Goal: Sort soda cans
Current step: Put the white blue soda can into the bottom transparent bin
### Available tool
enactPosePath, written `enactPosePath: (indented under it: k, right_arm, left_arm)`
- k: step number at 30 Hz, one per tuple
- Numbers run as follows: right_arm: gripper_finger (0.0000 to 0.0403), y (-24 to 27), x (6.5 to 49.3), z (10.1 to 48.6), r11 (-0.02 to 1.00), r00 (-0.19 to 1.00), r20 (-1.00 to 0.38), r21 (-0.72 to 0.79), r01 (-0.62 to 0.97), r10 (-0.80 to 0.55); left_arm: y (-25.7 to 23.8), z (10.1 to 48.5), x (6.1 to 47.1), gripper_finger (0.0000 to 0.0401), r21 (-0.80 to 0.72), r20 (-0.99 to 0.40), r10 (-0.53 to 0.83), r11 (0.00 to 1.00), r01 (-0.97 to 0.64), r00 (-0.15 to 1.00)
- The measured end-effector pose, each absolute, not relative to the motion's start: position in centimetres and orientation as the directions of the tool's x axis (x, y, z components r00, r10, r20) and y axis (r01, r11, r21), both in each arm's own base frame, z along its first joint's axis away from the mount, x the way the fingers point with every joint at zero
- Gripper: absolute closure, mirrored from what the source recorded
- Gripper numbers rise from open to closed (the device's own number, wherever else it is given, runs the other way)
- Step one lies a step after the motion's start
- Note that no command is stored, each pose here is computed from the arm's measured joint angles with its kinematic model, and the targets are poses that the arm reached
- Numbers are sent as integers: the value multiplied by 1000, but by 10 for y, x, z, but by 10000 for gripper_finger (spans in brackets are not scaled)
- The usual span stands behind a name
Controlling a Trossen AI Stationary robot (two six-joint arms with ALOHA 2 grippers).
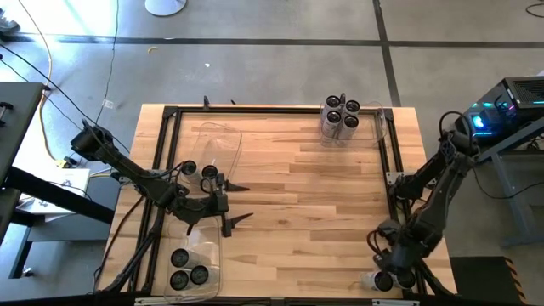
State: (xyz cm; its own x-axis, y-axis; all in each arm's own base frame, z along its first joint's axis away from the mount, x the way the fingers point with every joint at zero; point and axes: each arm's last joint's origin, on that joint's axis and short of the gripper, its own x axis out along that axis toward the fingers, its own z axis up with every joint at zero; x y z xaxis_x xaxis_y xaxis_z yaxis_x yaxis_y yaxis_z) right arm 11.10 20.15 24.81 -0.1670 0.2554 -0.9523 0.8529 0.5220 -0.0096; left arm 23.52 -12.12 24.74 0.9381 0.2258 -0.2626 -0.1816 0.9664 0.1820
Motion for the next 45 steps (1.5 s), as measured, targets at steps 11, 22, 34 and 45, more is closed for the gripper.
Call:
enactPosePath:
  k: [11, 22, 34, 45]
  right_arm:
    - [162, 151, 199, 263, 639, 24, -988, 119, 760, 154]
    - [162, 135, 344, 263, 882, -98, -992, 20, 472, 75]
    - [162, 126, 428, 257, 949, -45, -992, 98, 299, 117]
    - [84, 125, 441, 243, 960, -8, -996, 88, 267, 93]
  left_arm:
    - [-121, 247, 235, 57, 183, -262, 229, 966, -185, 937]
    - [-120, 242, 233, 57, 192, -304, 238, 964, -185, 923]
    - [-124, 223, 215, 57, 204, -435, 321, 945, -255, 841]
    - [-127, 222, 211, 57, 191, -438, 318, 947, -258, 841]
